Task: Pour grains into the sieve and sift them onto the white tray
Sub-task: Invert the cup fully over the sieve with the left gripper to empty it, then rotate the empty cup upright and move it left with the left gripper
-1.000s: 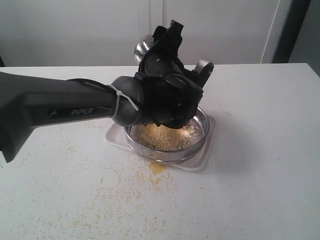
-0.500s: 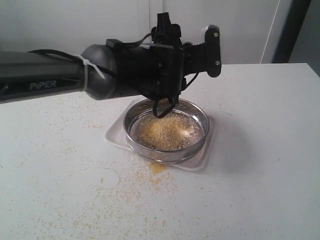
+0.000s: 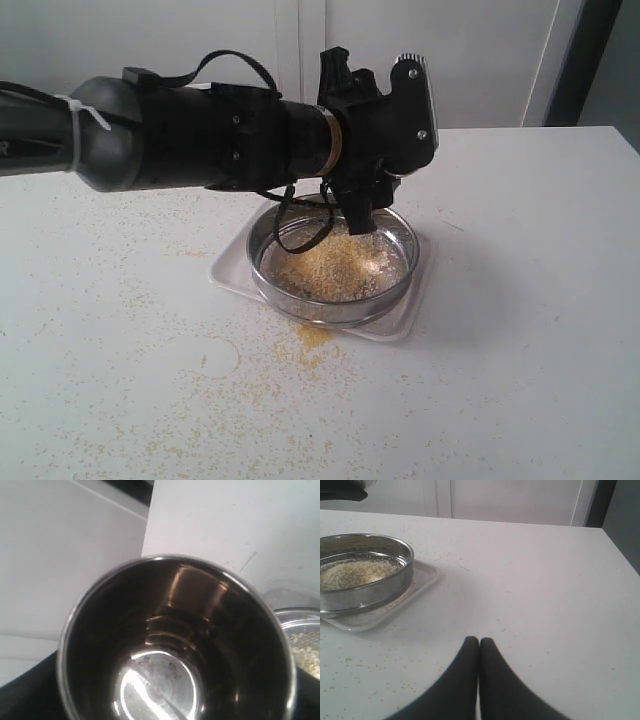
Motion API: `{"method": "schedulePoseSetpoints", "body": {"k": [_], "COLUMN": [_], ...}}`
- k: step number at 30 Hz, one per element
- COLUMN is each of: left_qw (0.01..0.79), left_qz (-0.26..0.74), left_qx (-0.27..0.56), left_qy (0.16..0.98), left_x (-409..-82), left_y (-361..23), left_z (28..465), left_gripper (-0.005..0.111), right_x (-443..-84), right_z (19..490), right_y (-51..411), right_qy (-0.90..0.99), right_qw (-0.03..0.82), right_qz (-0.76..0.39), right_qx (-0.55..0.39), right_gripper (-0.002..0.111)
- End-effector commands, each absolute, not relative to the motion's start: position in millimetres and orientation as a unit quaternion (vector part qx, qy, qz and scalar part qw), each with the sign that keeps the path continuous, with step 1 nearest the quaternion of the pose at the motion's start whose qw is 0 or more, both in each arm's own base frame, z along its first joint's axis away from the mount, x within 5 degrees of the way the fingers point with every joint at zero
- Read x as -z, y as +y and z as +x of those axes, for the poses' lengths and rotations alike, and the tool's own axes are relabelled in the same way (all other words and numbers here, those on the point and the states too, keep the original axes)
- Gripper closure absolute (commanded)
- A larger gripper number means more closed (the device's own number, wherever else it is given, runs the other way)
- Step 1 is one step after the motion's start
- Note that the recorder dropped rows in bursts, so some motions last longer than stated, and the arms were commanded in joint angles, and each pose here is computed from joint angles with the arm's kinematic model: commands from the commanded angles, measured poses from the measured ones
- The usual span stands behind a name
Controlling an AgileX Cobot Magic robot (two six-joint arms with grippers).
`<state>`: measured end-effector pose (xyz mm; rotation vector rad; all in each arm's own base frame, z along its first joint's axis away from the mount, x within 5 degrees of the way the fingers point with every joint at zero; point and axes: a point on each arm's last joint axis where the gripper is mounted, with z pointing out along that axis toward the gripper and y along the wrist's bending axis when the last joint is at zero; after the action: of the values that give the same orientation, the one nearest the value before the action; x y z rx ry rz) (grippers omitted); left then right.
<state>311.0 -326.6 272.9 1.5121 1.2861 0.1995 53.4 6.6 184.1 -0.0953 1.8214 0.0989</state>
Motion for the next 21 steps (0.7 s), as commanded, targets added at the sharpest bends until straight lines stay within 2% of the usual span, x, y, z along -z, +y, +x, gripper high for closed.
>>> {"method": "schedulePoseSetpoints", "body": {"k": [1, 12, 18, 21], "left_qw": [0.553, 0.599, 0.587, 0.592], "left_qz": [0.669, 0.695, 0.699, 0.673], "left_qx": [-0.077, 0.020, 0.020, 0.031], "left_qy": [0.490, 0.398, 0.409, 0.443], "left_x": [-280, -290, -283, -285], "left_y": [-316, -290, -273, -260], "left_z": [298, 268, 256, 255], "left_gripper": [0.107, 0.107, 0.107, 0.107], "right_x": [-183, -183, -183, -183], "right_z": [53, 53, 53, 53], "right_y": [7, 7, 7, 7], "right_qy": [0.788, 0.788, 0.788, 0.788], "right_qw": [0.613, 0.612, 0.612, 0.612], "right_qz": [-0.042, -0.038, -0.033, -0.033], "right_qx": [-0.046, -0.049, -0.052, -0.052], "right_gripper": [0.108, 0.108, 0.108, 0.108]}}
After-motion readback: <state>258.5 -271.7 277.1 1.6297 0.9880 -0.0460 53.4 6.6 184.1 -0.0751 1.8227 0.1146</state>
